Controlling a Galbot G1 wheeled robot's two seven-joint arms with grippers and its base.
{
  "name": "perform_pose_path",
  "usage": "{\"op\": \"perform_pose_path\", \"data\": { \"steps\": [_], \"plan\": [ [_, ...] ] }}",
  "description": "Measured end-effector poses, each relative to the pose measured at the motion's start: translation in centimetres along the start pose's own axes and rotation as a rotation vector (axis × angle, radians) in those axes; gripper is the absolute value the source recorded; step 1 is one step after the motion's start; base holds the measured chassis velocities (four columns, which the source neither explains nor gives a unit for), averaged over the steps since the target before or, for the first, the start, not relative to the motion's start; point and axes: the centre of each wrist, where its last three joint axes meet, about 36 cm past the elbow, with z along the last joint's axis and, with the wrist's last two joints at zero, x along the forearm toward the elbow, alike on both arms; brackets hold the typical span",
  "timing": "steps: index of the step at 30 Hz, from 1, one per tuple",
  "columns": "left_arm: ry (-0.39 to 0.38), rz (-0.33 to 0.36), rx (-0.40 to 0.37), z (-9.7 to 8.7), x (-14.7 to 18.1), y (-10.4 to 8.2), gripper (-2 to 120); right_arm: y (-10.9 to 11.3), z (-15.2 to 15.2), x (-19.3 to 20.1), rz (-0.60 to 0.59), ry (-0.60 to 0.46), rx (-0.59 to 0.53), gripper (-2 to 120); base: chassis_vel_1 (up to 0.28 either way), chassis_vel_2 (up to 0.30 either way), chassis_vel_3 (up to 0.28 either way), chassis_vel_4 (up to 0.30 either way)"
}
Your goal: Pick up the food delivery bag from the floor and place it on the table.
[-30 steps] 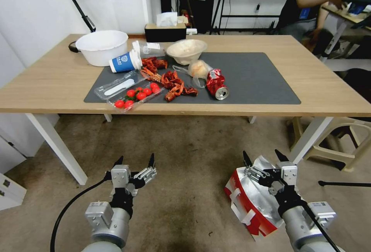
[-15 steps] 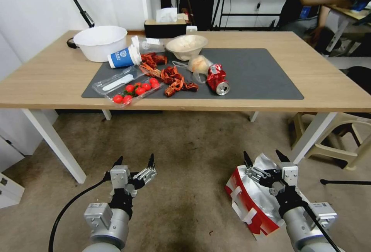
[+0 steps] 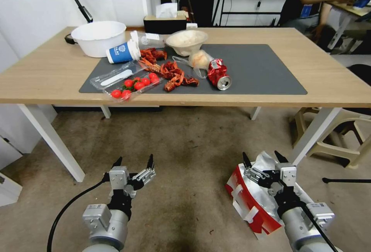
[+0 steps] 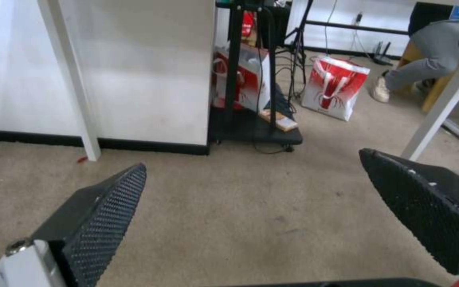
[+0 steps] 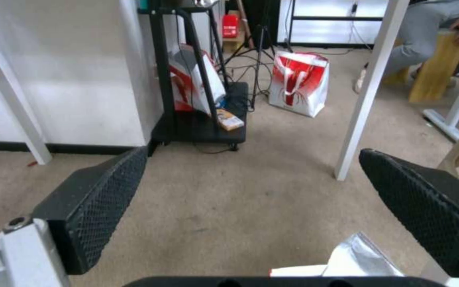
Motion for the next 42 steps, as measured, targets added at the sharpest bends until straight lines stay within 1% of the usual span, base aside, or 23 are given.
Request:
{"op": "perform_pose_path", "data": {
  "steps": [18,42],
  "plan": [
    [-0.004,0.008,0.006,0.43,-0.41,0.15,100,0.08,0.34,0.11,-0.005,-0.004,0.007,100,0.000,0.000,0.000,0.000],
    [-0.003,0.004,0.012,0.34,-0.08,0.02,100,0.15,0.53,0.28,-0.014,-0.027,0.006,100,0.000,0.000,0.000,0.000]
  ]
}}
